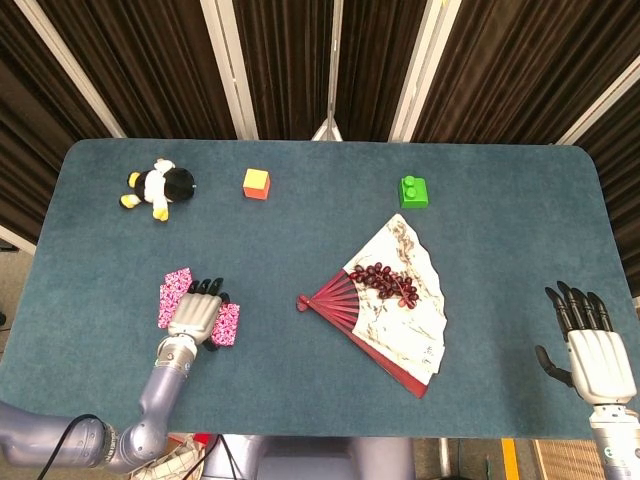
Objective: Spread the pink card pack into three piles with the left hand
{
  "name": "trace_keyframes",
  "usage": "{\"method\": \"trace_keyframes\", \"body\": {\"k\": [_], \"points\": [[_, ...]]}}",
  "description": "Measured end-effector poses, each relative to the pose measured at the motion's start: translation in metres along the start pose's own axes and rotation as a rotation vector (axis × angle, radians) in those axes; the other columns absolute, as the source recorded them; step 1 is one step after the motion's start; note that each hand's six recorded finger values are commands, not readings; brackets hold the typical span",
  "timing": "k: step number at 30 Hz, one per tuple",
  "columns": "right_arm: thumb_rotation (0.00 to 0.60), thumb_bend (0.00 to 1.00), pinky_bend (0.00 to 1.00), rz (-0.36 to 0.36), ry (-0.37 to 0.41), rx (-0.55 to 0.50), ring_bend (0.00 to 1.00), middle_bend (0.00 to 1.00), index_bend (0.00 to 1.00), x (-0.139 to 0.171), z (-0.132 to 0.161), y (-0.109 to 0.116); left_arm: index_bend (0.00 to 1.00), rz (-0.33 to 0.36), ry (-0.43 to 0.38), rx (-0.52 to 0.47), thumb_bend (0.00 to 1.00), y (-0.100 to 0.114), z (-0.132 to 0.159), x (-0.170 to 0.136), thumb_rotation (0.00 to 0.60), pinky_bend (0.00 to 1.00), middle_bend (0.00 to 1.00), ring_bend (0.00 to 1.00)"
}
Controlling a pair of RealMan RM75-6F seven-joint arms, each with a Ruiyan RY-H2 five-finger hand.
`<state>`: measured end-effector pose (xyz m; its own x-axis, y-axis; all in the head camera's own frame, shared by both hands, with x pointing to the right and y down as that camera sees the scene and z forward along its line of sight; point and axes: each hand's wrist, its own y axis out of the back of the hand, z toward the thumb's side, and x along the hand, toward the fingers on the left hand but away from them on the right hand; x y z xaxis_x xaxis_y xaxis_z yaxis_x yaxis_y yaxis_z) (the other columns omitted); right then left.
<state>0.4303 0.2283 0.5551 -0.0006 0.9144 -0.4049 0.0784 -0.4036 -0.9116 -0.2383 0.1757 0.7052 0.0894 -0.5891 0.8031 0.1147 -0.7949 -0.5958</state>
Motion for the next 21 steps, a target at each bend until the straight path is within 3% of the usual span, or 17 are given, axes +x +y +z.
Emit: {"method": "trace_keyframes", "body": {"k": [7,21], "points": [[0.6,0.37,0.05,-0.002,0.001,-0.001,0.0,0.0,0.0,0.0,0.0,0.001,0.45,0.019,-0.011,-0.009,0.33,0.001,0.002,0.0,0.6,0.01,0.0,0.0],[0.6,0.37,0.05,-0.003,0.002,0.003,0.0,0.0,0.0,0.0,0.001,0.0,0.47,0.093,-0.077,-0.084,0.33,0.026,0.013,-0.009,0.6,0.01,0.0,0.0]]}}
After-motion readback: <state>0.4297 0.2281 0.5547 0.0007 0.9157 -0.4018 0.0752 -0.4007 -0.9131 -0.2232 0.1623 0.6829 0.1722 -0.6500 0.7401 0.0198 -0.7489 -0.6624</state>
